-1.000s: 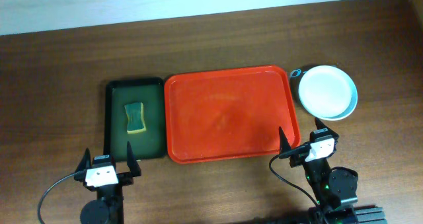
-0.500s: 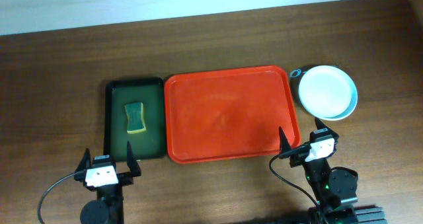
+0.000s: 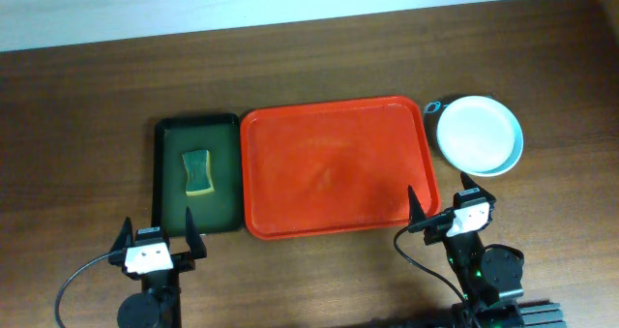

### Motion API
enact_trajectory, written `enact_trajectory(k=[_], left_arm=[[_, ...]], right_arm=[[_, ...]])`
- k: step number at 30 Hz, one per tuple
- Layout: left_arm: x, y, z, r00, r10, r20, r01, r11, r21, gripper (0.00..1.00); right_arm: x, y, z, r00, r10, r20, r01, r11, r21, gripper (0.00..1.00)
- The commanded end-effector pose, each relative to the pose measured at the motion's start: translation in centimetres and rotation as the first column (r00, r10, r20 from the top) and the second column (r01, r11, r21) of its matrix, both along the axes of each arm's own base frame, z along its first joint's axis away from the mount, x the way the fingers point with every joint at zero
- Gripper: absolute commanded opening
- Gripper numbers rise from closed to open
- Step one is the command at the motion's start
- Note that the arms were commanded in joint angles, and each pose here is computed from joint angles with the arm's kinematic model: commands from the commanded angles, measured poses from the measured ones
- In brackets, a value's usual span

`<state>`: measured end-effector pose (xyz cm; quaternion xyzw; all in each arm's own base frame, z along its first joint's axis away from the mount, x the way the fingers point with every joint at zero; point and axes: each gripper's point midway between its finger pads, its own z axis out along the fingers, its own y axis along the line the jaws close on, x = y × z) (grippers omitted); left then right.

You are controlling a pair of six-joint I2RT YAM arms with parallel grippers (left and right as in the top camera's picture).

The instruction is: Clean dirty plates on tray and stack at the side

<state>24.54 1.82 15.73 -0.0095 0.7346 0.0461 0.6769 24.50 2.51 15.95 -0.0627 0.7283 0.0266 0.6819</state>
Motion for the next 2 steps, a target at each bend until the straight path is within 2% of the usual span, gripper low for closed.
enact_trajectory(k=[1, 2], left_arm=[[-0.01, -0.23, -0.14, 1.0, -0.016, -0.003, 0.016, 1.0, 0.015, 0.99], [-0.01, -0.23, -0.14, 1.0, -0.016, -0.003, 0.016, 1.0, 0.015, 0.99]], right_arm=[[0.0, -0.16, -0.24, 1.0, -0.007, -0.005, 0.007, 1.0, 0.007, 0.98], [0.0, -0.16, -0.24, 1.0, -0.007, -0.005, 0.007, 1.0, 0.007, 0.98]])
